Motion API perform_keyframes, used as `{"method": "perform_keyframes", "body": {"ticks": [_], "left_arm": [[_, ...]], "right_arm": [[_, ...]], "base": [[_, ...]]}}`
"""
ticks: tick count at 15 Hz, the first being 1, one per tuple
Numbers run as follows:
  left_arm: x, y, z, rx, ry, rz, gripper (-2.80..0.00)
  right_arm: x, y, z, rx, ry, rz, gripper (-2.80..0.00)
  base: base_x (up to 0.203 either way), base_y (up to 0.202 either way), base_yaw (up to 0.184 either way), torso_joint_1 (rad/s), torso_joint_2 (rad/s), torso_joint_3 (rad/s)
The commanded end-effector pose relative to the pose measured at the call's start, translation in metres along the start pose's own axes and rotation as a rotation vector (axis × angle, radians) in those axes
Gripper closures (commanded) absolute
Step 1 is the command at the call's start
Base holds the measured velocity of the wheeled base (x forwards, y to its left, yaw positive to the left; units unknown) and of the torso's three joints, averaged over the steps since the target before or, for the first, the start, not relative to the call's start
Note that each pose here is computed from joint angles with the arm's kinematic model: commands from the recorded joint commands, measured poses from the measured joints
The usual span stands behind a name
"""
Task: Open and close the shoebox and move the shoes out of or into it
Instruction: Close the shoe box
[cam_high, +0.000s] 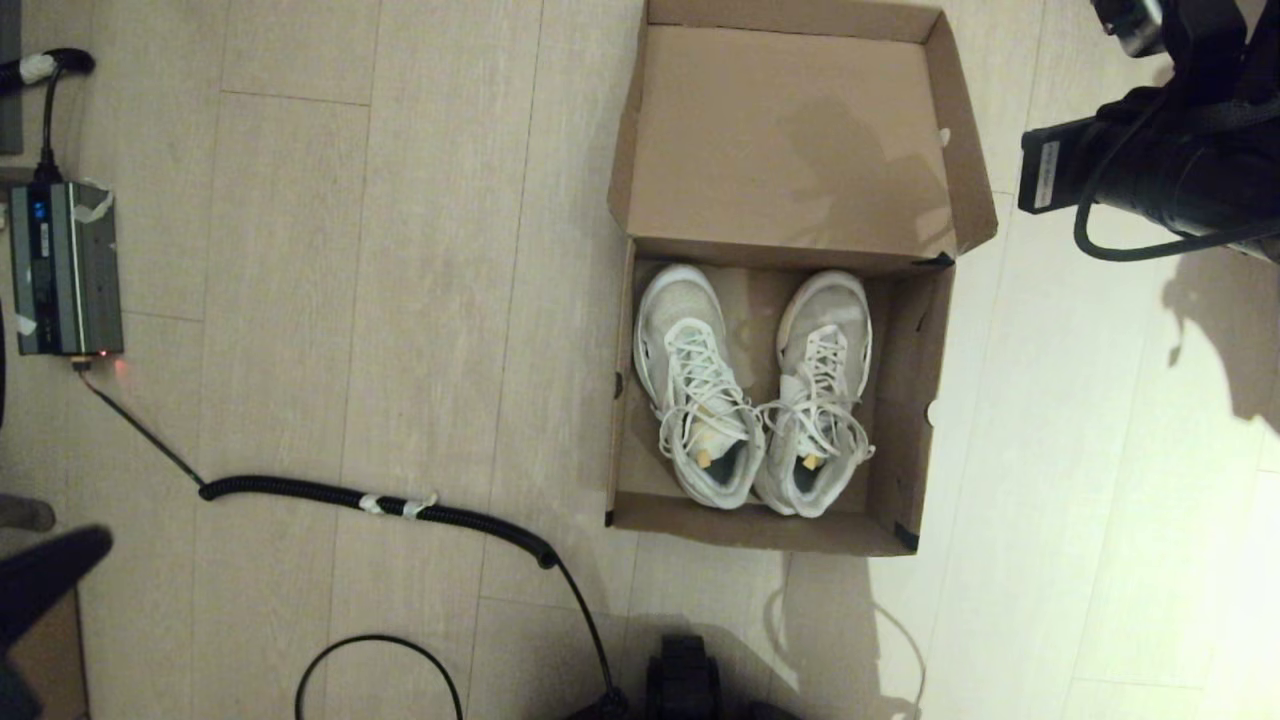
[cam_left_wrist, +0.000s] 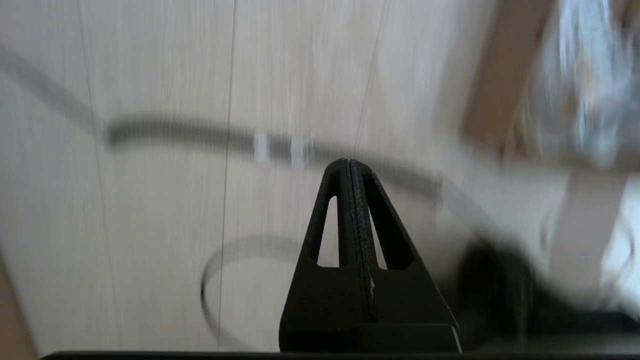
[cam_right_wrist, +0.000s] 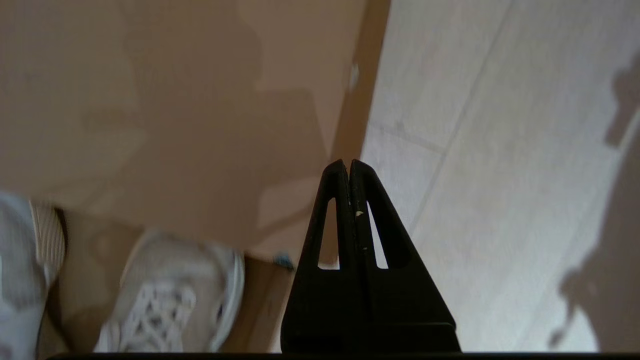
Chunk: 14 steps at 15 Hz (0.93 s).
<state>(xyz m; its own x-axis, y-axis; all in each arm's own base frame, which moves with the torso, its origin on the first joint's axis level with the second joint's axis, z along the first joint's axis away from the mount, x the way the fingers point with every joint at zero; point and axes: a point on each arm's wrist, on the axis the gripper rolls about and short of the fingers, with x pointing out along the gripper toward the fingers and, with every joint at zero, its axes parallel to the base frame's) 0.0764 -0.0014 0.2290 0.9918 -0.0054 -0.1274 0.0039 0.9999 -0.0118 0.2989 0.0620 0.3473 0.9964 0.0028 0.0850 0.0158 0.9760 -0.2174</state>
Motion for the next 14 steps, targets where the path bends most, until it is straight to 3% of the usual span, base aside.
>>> {"method": "perform_keyframes", "body": {"ticks": [1, 5, 8, 11, 14], "left_arm": [[0.107, -0.009, 0.027, 0.012, 0.155, -0.024, 0.00], [0.233, -0.049, 0.082, 0.007, 0.012, -0.083, 0.00], [0.305, -0.086, 0.096, -0.013, -0.085, -0.129, 0.00], [0.352, -0.114, 0.099, -0.028, -0.156, -0.161, 0.00], [0.359, -0.139, 0.091, -0.031, -0.139, -0.241, 0.00]], "right_arm": [[0.014, 0.001, -0.007, -0.010, -0.012, 0.024, 0.00], [0.005, -0.040, 0.017, -0.071, 0.005, 0.021, 0.00], [-0.004, -0.056, 0.032, -0.092, 0.015, 0.047, 0.00], [-0.006, -0.061, 0.026, -0.081, 0.062, 0.040, 0.00], [-0.004, -0.068, 0.018, 0.003, 0.113, 0.015, 0.00]], "base": [[0.000, 0.000, 0.000, 0.000, 0.00, 0.000], [0.000, 0.000, 0.000, 0.000, 0.00, 0.000], [0.000, 0.000, 0.000, 0.000, 0.00, 0.000], [0.000, 0.000, 0.000, 0.000, 0.00, 0.000], [0.000, 0.000, 0.000, 0.000, 0.00, 0.000]]}}
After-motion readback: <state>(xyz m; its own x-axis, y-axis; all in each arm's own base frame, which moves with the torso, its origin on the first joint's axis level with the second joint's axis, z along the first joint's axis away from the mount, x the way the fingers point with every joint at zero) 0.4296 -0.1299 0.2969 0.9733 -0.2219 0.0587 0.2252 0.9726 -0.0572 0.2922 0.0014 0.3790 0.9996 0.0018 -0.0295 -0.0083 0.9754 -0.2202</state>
